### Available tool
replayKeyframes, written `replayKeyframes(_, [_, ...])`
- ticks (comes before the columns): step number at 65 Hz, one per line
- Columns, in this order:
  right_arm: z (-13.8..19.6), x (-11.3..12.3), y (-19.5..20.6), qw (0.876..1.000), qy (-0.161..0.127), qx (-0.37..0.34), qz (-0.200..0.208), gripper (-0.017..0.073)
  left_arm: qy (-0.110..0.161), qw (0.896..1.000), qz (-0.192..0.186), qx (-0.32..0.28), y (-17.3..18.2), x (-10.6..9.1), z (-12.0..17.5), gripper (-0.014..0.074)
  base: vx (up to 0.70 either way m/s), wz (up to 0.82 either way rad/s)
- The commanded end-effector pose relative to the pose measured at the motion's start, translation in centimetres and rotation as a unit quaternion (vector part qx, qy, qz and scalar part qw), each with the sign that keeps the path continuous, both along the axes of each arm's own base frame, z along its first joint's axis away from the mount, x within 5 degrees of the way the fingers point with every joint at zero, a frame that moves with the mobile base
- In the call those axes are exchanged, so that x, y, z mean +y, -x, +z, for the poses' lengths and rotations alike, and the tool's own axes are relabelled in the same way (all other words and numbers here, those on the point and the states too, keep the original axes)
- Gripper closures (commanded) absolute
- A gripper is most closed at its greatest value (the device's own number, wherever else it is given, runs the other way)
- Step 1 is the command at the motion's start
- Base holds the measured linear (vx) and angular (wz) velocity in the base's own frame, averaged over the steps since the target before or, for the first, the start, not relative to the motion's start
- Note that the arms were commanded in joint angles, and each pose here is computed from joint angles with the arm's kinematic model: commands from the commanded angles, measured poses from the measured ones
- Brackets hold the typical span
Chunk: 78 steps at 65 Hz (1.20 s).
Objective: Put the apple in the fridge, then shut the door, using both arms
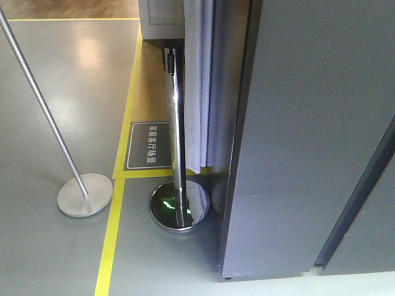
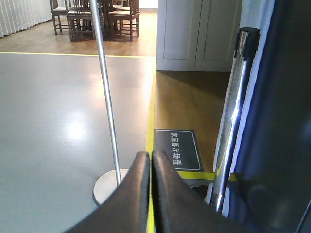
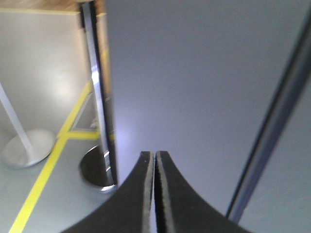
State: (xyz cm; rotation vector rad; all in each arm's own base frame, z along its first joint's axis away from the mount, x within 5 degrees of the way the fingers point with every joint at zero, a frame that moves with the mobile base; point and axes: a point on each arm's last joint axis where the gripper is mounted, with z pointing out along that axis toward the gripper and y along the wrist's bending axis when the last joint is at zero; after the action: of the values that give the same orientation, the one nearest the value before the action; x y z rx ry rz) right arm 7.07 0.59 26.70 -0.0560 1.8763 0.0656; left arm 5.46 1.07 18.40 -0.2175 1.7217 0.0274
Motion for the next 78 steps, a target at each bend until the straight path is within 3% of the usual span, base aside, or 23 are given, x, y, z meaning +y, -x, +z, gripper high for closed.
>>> replayKeyframes(1, [0.7,-0.2,-0.3,0.998,0.004,-0.054,-0.009,0.0562,-0.004,0.999,-0.014,-0.052,0.1,-0.2,1.4,0.0602,0.0,0.0])
replayKeyframes(9, [-2.1,-0.1,-0.3,0.997,-0.011,-0.081,-0.01,0.0562,-0.004,0.999,-0.014,-0.052,0.1,-0.2,1.4,0.0602,0.0,0.0])
replayKeyframes(24, [-6.2,-0.2,1.1,0.982,-0.037,-0.183,-0.013,0.0562,-0.004,0.999,-0.014,-0.052,0.1,-0.2,1.4,0.0601,0.0,0.0])
replayKeyframes(48, [-6.2,-0.7,1.5,0.978,-0.025,-0.2,-0.047,0.0562,-0.003,0.999,-0.013,-0.05,0.1,-0.2,1.3,0.0601,0.0,0.0])
replayKeyframes(78, [-6.0,-0.7,1.5,0.976,-0.038,-0.21,-0.048,0.0562,-0.003,0.999,-0.013,-0.05,0.1,-0.2,1.3,0.0601,0.0,0.0])
